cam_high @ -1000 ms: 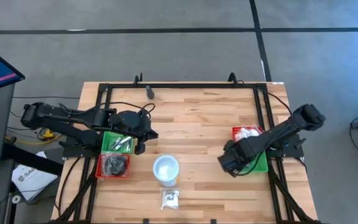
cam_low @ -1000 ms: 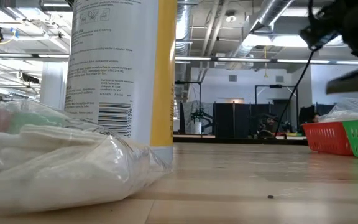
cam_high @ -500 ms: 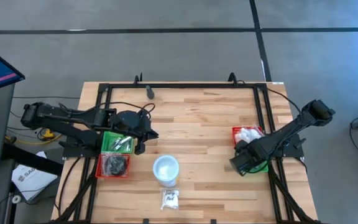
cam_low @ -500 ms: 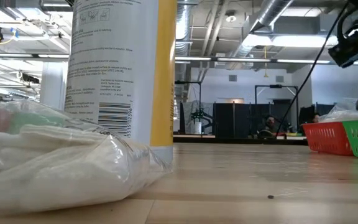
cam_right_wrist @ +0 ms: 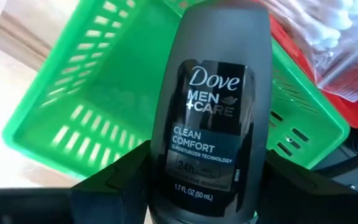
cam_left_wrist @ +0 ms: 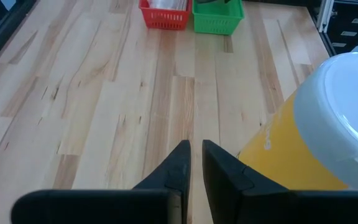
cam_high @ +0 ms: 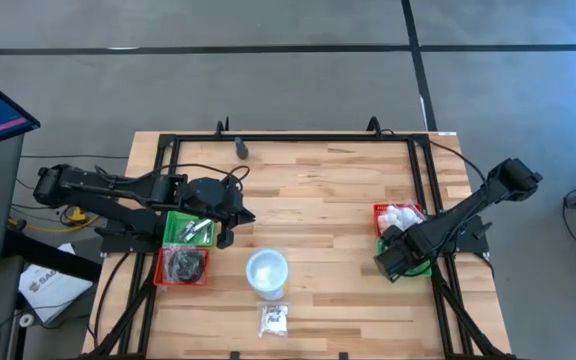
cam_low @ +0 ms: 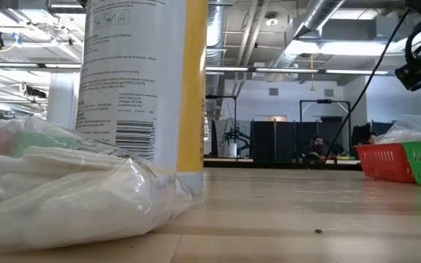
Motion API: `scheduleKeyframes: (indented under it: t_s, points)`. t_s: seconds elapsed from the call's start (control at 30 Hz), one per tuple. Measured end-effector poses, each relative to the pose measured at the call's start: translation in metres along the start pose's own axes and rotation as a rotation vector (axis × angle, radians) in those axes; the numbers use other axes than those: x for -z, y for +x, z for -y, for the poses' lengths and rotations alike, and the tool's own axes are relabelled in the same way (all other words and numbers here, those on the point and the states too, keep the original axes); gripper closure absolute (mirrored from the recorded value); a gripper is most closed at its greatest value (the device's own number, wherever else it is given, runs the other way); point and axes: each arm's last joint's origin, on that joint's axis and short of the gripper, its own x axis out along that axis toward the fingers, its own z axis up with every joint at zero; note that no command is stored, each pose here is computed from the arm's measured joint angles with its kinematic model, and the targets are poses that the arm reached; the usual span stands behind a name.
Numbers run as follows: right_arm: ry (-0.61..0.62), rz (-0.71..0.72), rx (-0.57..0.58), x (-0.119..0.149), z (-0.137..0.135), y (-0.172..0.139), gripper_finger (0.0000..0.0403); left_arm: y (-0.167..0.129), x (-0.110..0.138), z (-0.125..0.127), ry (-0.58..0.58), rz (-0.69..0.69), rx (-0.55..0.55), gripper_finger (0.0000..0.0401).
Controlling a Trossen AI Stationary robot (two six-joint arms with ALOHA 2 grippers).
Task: Pick & Place Travel size toiletries
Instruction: Put the bottom gray deodorant into the right green bin
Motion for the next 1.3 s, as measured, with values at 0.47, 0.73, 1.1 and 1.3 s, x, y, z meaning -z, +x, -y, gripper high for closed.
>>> scheduleKeyframes:
  t_s: [0.47,0.73,1.1,1.3]
  points:
    - [-0.018,0.007,0.006,0.0,0.0,0.001,0.0164,0.0,0.0,0.0,0.0,0.002,0.0,0.0366]
    - [-0.065,0.047,-0.015,-0.002,-0.004,-0.006,0.0179,0.0,0.0,-0.001,0.0,0.005,-0.018,0.0366]
    - [-0.149,0.295,-0.119,-0.02,-0.019,-0.032,0.0184,-0.001,-0.002,-0.009,-0.05,0.045,-0.287,0.0366]
    - [-0.188,0.401,-0.185,-0.035,-0.027,-0.036,0.0187,-0.002,-0.003,-0.024,-0.139,0.07,-0.44,0.0365]
